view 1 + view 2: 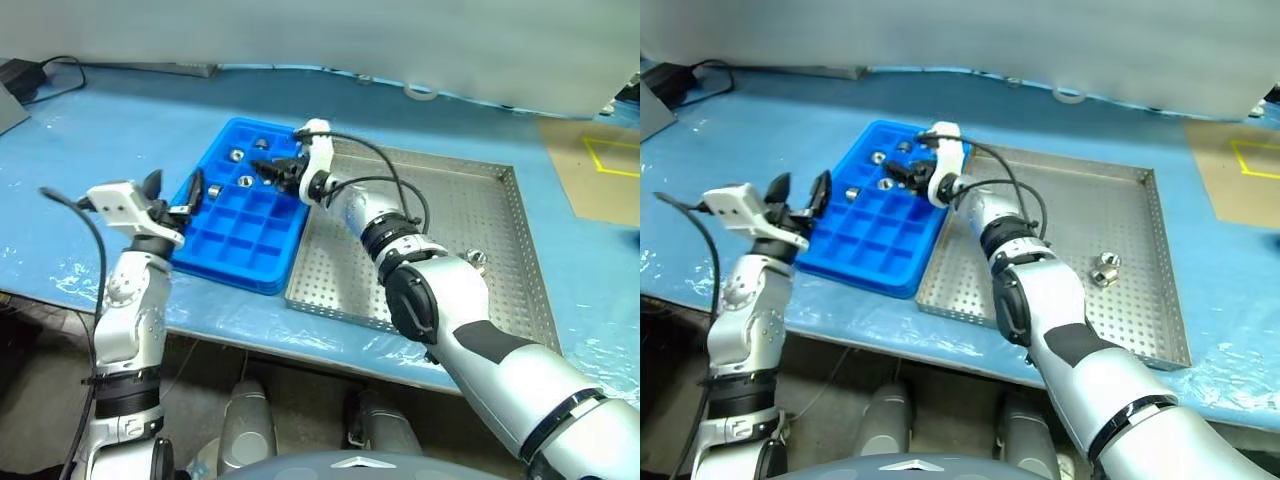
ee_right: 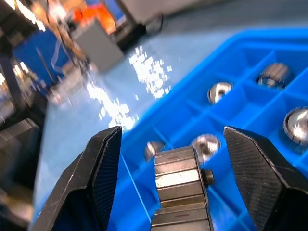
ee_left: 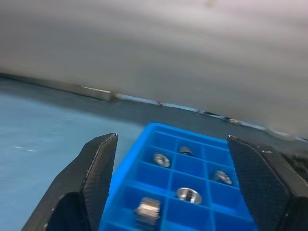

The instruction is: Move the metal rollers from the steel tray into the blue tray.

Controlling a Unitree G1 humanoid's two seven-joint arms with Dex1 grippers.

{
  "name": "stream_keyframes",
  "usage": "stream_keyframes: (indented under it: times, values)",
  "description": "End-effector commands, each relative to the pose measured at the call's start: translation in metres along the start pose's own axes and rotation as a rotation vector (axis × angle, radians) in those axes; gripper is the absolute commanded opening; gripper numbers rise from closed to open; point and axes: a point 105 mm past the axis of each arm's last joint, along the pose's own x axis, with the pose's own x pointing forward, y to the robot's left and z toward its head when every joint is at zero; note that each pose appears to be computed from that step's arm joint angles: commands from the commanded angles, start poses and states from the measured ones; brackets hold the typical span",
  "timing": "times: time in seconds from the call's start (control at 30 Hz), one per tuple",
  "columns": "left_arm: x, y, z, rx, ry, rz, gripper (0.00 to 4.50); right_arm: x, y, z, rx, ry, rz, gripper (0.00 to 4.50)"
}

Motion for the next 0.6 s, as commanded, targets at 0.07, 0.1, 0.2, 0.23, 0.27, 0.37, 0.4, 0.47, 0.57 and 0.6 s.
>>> stream_keyframes:
  times: [0.07, 0.1, 0.2, 0.23, 0.27, 0.37, 0.4, 0.47, 0.57, 0.6]
  values:
    - [0.014, -0.024, -0.004, 0.019, 0.002, -0.11, 3.94, -0.003, 0.013, 0.04, 0.162, -0.14, 0.087, 3.52]
    - [0.017, -0.029, -0.006, 0.017, 0.006, -0.133, 3.94, -0.003, 0.014, 0.04, 0.183, -0.142, 0.098, 3.52]
    - [0.024, -0.045, -0.015, -0.022, 0.024, -0.203, 3.94, -0.005, 0.021, 0.045, 0.254, -0.158, 0.152, 3.52]
    - [0.026, -0.049, -0.017, -0.035, 0.028, -0.226, 3.94, -0.007, 0.025, 0.047, 0.275, -0.165, 0.178, 3.52]
    - [0.028, -0.055, -0.018, -0.057, 0.028, -0.251, 3.94, -0.009, 0.027, 0.049, 0.285, -0.167, 0.199, 3.52]
    - [0.034, -0.069, -0.018, -0.145, 0.02, -0.325, 3.94, -0.014, 0.025, 0.04, 0.264, -0.14, 0.194, 3.52]
    - [0.036, -0.073, -0.02, -0.169, 0.027, -0.346, 3.94, -0.015, 0.021, 0.034, 0.251, -0.126, 0.167, 3.52]
    - [0.038, -0.08, -0.028, -0.182, 0.057, -0.384, 3.94, -0.019, 0.017, 0.03, 0.248, -0.12, 0.145, 3.52]
    - [0.041, -0.089, -0.031, -0.246, 0.063, -0.424, 3.94, -0.024, 0.019, 0.031, 0.249, -0.129, 0.152, 3.52]
    - [0.042, -0.093, -0.029, -0.292, 0.056, -0.442, 3.94, -0.026, 0.019, 0.03, 0.242, -0.126, 0.149, 3.52]
